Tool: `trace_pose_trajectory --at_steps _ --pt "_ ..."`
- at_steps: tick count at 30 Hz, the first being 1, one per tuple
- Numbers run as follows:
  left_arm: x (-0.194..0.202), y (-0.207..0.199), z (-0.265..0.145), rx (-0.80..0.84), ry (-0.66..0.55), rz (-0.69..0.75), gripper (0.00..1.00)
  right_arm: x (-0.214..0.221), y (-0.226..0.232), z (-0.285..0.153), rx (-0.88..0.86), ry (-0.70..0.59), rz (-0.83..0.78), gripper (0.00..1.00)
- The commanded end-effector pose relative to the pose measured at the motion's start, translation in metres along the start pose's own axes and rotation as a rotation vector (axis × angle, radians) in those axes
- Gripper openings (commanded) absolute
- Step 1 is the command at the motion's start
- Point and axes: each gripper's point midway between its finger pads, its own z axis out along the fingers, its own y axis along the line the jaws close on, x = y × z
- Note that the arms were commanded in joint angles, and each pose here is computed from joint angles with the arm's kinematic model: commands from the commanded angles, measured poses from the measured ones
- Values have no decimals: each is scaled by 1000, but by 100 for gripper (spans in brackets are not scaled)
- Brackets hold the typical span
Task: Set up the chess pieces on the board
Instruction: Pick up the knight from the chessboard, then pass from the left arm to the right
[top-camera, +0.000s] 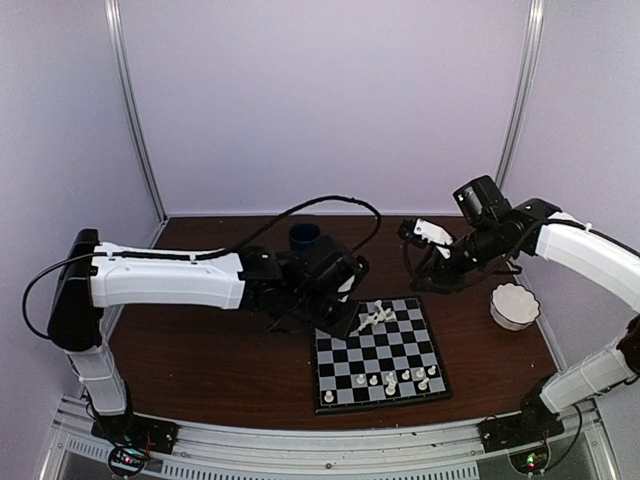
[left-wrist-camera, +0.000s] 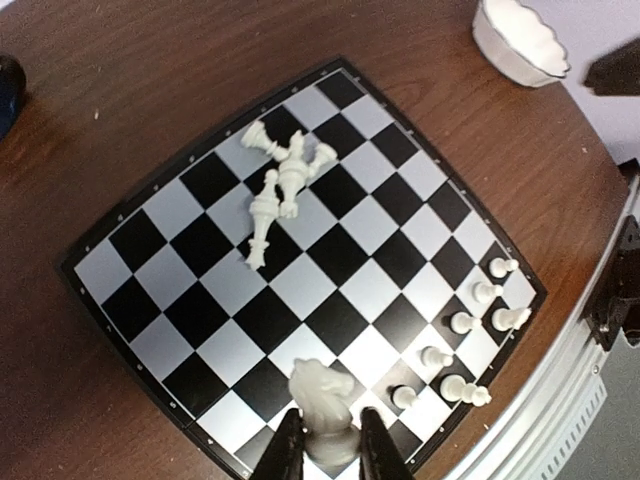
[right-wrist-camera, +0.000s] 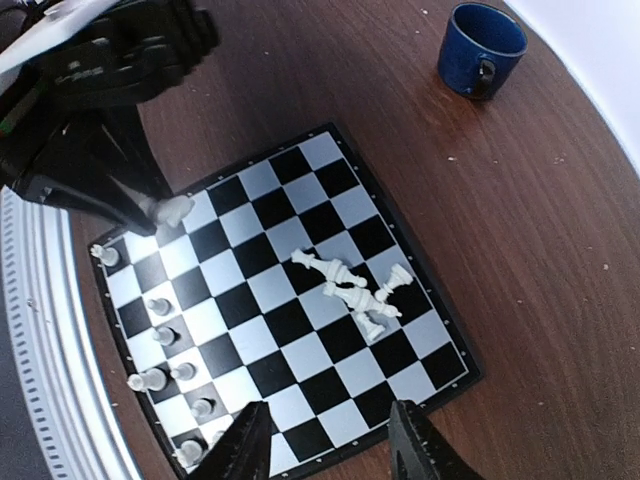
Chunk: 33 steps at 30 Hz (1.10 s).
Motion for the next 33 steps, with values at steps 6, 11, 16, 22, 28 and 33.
trace_pose_trajectory --at_steps 6,11,16,22,28,33 --pt "-37 -43 -41 83 -335 253 17 -24 45 10 -444 52 265 46" --pt "-36 -48 -44 65 -354 294 16 -38 60 10 -606 39 381 48" --pt "-37 -53 -48 53 -375 328 16 -37 70 13 -687 41 447 50" --pt "-40 -58 -51 61 -391 348 16 -37 73 18 -736 40 486 50" --pt "-43 -67 -56 81 -412 363 16 -36 72 25 -762 45 506 47" --pt "-45 -70 -58 86 -418 368 16 -37 72 28 -774 45 516 43"
